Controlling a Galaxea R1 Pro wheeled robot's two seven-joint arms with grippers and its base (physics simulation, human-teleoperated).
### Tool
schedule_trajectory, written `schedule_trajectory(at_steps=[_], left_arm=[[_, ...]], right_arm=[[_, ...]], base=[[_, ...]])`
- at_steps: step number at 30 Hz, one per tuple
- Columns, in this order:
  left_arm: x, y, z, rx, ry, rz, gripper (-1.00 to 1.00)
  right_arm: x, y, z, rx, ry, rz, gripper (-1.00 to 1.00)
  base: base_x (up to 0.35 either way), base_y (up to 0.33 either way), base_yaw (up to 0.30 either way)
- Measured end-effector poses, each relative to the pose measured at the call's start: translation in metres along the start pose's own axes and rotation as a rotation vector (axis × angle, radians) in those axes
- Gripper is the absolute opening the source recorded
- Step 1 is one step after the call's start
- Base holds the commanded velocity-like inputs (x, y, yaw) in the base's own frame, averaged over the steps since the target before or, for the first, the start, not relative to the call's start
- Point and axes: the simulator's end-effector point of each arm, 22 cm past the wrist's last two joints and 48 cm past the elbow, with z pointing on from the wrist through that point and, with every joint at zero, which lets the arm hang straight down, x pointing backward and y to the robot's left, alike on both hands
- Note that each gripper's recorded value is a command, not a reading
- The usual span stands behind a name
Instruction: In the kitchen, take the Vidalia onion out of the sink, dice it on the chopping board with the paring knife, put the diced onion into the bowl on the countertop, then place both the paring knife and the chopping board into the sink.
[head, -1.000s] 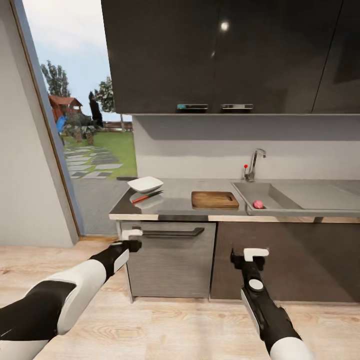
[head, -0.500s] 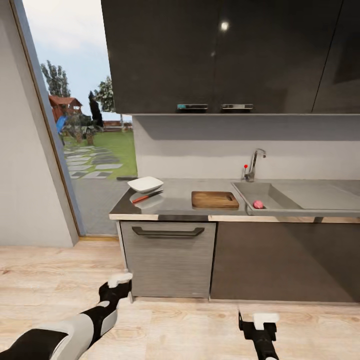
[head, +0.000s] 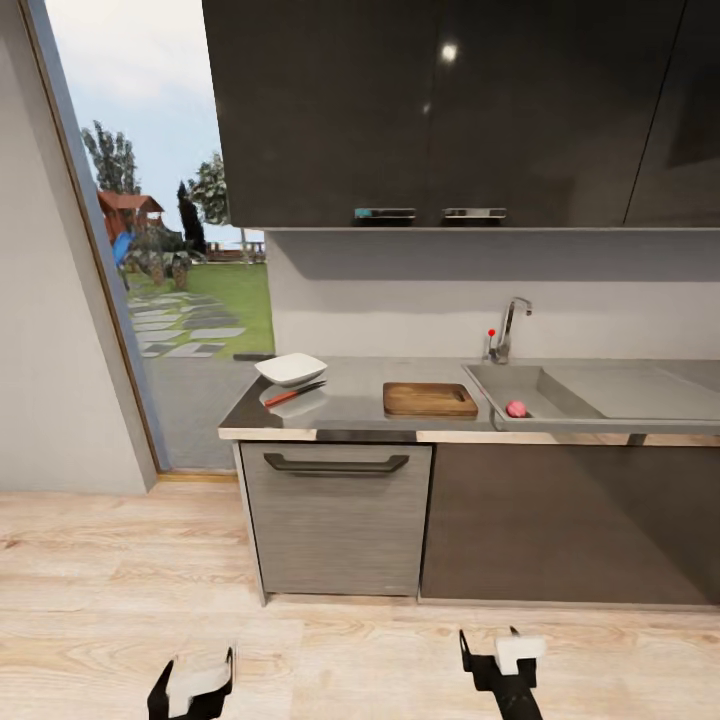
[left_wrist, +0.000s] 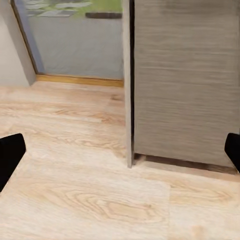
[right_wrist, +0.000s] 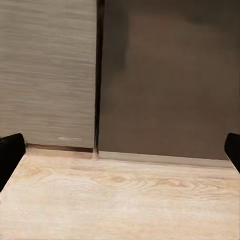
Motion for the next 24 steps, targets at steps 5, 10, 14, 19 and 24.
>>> schedule_trajectory(at_steps=[5, 10, 14, 19, 24], left_arm=[[0.004, 0.029, -0.015, -0.099, -0.030, 0.002, 1.00], [0.008, 0.031, -0.016, -0.115, -0.013, 0.006, 1.00], [0.020, 0.031, -0.017, -0.117, 0.042, 0.017, 1.00], [0.023, 0.031, -0.017, -0.118, 0.058, 0.020, 1.00], [0.026, 0.031, -0.017, -0.118, 0.069, 0.022, 1.00]], right_arm=[[-0.005, 0.002, -0.010, -0.008, -0.065, 0.010, 1.00], [-0.004, 0.000, -0.011, -0.004, -0.066, 0.011, 1.00], [-0.004, -0.002, -0.011, 0.001, -0.065, 0.010, 1.00], [-0.003, -0.006, -0.011, 0.016, -0.065, 0.009, 1.00], [-0.003, -0.008, -0.011, 0.029, -0.064, 0.010, 1.00]], base=[[0.000, 0.000, 0.000], [0.000, 0.000, 0.000], [0.000, 0.000, 0.000], [0.000, 0.000, 0.000], [0.000, 0.000, 0.000]])
